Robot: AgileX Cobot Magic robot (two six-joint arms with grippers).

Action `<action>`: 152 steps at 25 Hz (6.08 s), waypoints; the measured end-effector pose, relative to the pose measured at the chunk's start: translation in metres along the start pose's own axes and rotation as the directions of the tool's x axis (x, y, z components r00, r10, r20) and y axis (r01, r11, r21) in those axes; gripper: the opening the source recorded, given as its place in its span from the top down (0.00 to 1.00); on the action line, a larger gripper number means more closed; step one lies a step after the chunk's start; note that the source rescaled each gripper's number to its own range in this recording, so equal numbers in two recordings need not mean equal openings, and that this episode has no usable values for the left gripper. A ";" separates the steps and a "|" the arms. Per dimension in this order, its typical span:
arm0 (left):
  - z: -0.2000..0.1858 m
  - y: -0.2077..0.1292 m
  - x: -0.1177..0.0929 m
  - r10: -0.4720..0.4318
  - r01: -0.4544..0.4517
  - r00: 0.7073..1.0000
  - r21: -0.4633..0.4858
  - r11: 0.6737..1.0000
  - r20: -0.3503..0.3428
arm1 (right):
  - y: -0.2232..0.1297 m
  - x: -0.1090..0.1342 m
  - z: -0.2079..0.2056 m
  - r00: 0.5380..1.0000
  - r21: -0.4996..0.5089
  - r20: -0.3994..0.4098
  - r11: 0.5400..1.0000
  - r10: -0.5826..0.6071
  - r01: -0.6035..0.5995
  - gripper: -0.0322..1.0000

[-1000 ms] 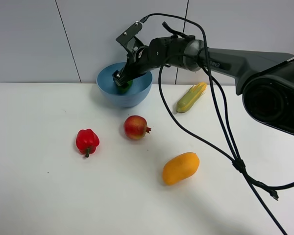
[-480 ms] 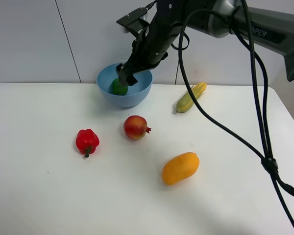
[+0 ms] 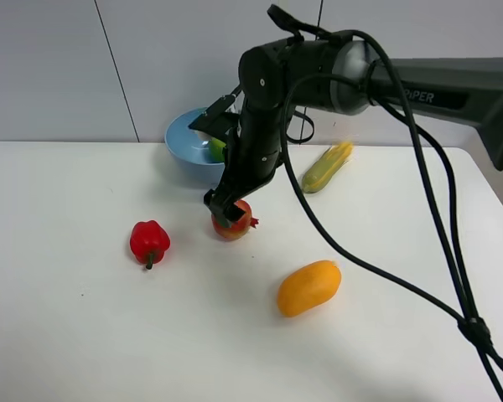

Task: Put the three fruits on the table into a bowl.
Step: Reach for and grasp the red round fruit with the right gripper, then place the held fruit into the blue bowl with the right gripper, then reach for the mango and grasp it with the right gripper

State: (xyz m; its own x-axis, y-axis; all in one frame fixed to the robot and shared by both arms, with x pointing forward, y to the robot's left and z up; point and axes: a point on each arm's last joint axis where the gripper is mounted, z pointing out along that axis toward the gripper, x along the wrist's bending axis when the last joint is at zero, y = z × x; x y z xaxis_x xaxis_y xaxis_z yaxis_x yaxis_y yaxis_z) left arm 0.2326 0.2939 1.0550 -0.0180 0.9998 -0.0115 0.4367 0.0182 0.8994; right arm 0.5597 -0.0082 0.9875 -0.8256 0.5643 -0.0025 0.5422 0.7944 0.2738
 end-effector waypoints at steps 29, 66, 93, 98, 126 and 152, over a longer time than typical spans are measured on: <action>0.000 0.000 0.000 0.000 0.000 1.000 -0.004 1.000 -0.001 | -0.009 -0.007 0.083 0.997 -0.149 0.077 0.989 0.025 -0.013 0.00; 0.000 0.000 0.000 0.000 0.000 1.000 -0.005 1.000 -0.001 | 0.018 -0.027 -0.043 0.983 -0.434 0.121 0.898 0.141 -0.075 0.76; 0.000 0.000 0.000 0.000 0.000 1.000 -0.005 1.000 -0.001 | 0.079 -0.113 0.037 0.949 -0.605 0.192 0.792 0.251 -0.087 0.32; 0.000 0.000 0.000 0.000 0.000 1.000 -0.005 1.000 -0.001 | 0.081 -0.116 0.033 0.943 -0.641 0.188 0.762 0.274 -0.094 0.02; 0.000 0.000 0.000 0.000 0.000 1.000 -0.005 1.000 -0.001 | -0.016 0.019 -0.088 0.916 -0.014 -0.031 0.916 -0.401 0.400 0.00; 0.000 0.000 0.000 0.000 0.000 1.000 -0.005 1.000 -0.001 | -0.138 0.029 -0.029 0.692 0.113 0.056 0.693 -0.720 0.712 0.00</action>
State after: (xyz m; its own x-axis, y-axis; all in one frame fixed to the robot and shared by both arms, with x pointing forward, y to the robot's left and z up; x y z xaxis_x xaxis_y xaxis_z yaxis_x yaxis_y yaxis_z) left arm 0.2328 0.2940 1.0555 -0.0188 0.9998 -0.0106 0.4319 0.0177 0.9017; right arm 0.4565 -0.1084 0.9775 -0.9527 -0.1692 -0.2524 -0.1946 0.9777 0.0793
